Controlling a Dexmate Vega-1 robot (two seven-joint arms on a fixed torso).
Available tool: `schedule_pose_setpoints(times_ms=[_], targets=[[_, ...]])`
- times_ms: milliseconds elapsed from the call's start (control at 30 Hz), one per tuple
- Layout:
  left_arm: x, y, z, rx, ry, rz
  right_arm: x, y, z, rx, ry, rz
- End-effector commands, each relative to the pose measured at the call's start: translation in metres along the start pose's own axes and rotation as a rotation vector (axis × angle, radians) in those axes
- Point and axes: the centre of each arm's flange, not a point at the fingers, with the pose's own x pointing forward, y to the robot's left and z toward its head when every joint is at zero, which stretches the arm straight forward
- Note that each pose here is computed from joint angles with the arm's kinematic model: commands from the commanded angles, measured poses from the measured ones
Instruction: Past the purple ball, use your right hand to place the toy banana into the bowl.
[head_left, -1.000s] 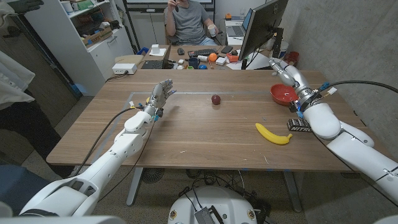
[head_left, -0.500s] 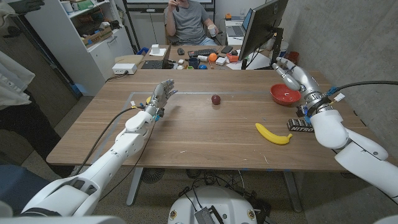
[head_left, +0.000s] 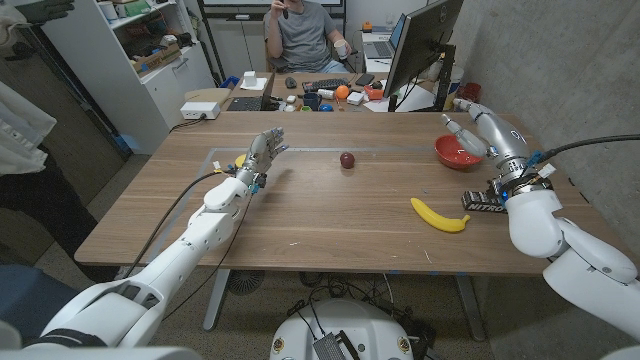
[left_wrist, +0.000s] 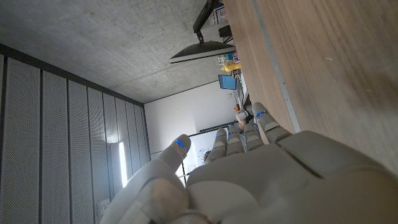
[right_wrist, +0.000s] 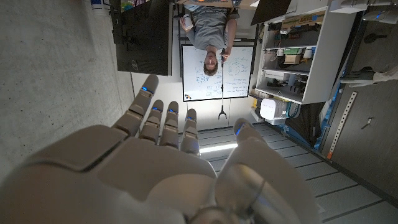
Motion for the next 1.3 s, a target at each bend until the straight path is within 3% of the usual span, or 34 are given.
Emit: schedule_pose_setpoints(times_ms=[33, 733, 1300], targets=[[0.007, -0.004, -0.003, -0.002, 0.010, -0.028, -0.019, -0.001, 0.008, -0.103, 0.037, 0.013], [0.012, -0.002, -0.005, -0.002, 0.018, -0.036, -0.018, 0.011, 0.019, -0.283, 0.063, 0.123], [0.011, -0.001, -0.005, 0.002, 0.021, -0.033, -0.026, 0.028, 0.008, -0.322, 0.116, 0.248]])
